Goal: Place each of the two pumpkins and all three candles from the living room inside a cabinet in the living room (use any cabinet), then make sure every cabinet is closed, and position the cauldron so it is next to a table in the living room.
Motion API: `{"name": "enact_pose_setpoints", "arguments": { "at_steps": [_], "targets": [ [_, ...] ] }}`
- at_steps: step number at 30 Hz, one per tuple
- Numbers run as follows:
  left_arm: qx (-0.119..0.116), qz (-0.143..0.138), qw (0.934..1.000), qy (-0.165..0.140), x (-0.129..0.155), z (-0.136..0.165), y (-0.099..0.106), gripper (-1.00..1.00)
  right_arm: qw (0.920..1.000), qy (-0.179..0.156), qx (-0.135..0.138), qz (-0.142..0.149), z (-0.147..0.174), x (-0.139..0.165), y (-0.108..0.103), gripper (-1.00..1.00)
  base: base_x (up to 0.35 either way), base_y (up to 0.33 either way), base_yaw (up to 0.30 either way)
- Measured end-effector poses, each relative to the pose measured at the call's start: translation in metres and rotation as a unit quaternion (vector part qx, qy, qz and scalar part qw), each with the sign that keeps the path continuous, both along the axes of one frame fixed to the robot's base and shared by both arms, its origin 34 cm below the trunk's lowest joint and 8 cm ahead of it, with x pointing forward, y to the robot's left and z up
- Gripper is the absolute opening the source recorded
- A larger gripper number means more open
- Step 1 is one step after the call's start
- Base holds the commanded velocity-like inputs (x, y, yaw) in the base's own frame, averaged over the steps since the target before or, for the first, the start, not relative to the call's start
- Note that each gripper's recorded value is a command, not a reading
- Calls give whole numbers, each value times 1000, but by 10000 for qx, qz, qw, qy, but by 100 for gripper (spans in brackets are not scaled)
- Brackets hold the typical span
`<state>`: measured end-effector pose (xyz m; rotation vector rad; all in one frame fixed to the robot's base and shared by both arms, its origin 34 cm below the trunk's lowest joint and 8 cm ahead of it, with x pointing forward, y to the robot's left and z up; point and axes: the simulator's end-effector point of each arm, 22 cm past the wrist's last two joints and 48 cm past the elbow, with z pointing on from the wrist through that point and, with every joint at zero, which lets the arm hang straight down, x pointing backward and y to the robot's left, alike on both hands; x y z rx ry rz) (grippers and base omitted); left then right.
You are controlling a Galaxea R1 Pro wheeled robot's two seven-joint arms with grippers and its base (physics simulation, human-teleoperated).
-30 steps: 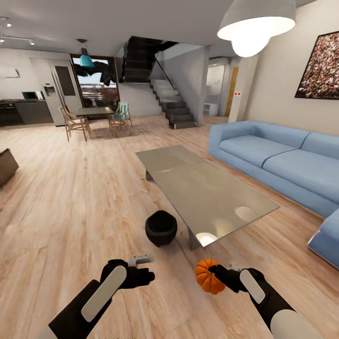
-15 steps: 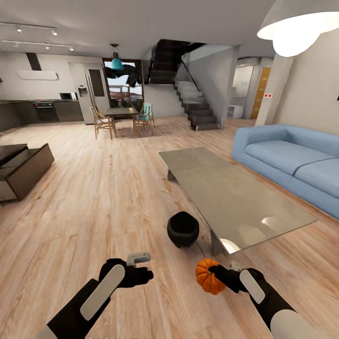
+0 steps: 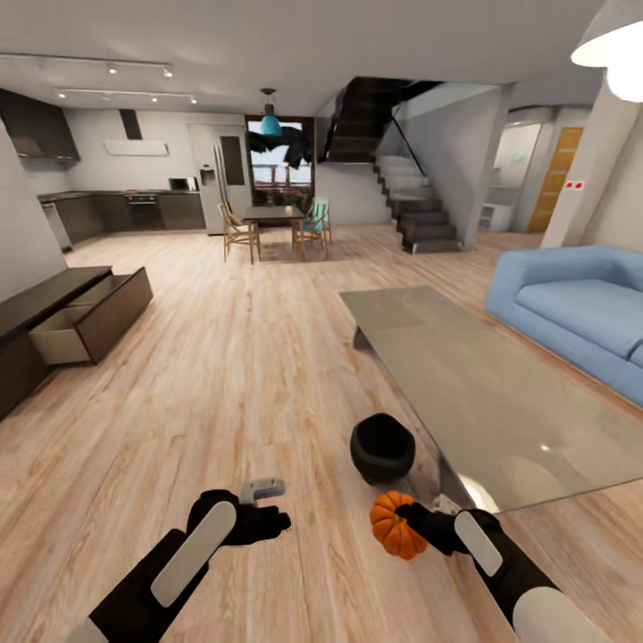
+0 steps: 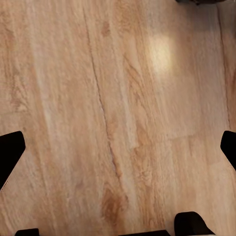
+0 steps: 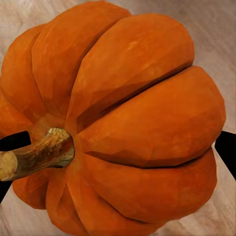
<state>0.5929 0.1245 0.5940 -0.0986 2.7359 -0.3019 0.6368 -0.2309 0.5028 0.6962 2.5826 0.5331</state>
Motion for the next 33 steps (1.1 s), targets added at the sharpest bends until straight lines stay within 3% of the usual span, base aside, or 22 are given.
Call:
{"name": "enact_pose_setpoints", "arguments": {
  "at_steps": [13,33],
  "targets": [
    [8,0,10000,-25,1,2,1,100,10000,-28,19,-2,3,1,1,-100,297,135,255],
    [16,-7,10000,-29,0,2,0,100,10000,-60,3,-11,4,3,-3,-100,304,31,7]
  ]
}}
